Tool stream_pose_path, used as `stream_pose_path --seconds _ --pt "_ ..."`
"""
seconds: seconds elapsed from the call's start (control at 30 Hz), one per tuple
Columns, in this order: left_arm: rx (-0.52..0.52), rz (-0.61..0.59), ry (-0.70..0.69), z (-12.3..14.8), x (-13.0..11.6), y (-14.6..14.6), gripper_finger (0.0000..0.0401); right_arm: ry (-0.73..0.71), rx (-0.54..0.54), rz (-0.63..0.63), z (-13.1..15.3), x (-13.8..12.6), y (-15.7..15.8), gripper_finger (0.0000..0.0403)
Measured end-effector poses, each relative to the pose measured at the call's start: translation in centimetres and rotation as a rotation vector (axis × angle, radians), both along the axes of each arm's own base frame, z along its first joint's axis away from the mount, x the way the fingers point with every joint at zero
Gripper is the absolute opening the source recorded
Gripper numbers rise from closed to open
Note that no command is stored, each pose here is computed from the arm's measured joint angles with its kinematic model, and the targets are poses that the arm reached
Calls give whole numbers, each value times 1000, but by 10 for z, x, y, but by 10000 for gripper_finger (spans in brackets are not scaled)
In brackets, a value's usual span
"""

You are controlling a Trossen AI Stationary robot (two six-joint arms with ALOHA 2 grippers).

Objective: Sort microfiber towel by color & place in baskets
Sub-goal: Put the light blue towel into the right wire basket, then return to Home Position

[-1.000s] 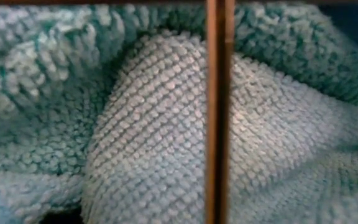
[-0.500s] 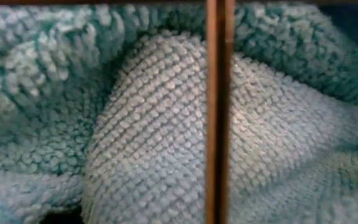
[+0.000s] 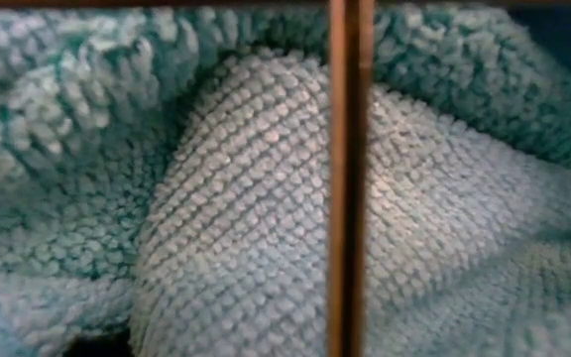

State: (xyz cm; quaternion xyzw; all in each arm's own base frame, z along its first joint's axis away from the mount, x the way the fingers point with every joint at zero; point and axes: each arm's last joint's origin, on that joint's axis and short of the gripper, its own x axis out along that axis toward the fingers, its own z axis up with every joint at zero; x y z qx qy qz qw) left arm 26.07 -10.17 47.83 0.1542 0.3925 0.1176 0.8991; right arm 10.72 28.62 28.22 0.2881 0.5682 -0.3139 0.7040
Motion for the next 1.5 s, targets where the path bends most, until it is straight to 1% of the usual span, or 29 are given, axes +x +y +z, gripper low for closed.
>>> stream_pose_path --seconds 0.13,0.33,0.47,0.53,0.63,0.77,1.03,1.1,1.17,1.23,1.33,1.43,1.5 --pt "6 -6 3 0 0 0 168 -2 15 -3 3 0 -1 176" --pt "6 -8 4 0 0 0 168 -41 95 -17 26 3 -6 180" --pt "5 -8 5 0 0 0 168 -115 77 -12 32 9 -13 180" --pt "6 -9 5 0 0 0 168 -154 53 15 34 14 -16 180" --pt "9 -6 2 0 0 0 168 -234 -15 95 35 24 -21 180" --pt "23 6 -7 0 2 0 168 -361 -154 211 39 41 -29 180" --pt "12 9 -14 -8 17 -7 168 -619 -448 382 64 76 -41 180" --pt "34 -12 -4 -11 22 -10 168 -661 -526 433 71 86 -43 180" --pt "43 -26 -7 -13 28 -12 168 -700 -580 443 77 95 -44 180" --pt "50 -39 -15 -16 35 -16 168 -739 -624 422 82 104 -46 180" --pt "37 -36 -13 -22 44 -20 168 -747 -667 409 84 117 -53 180" --pt "45 -54 37 -27 47 -18 168 -689 -717 450 83 127 -62 180" --pt "24 -21 53 -28 47 -11 168 -650 -754 472 80 133 -68 180"
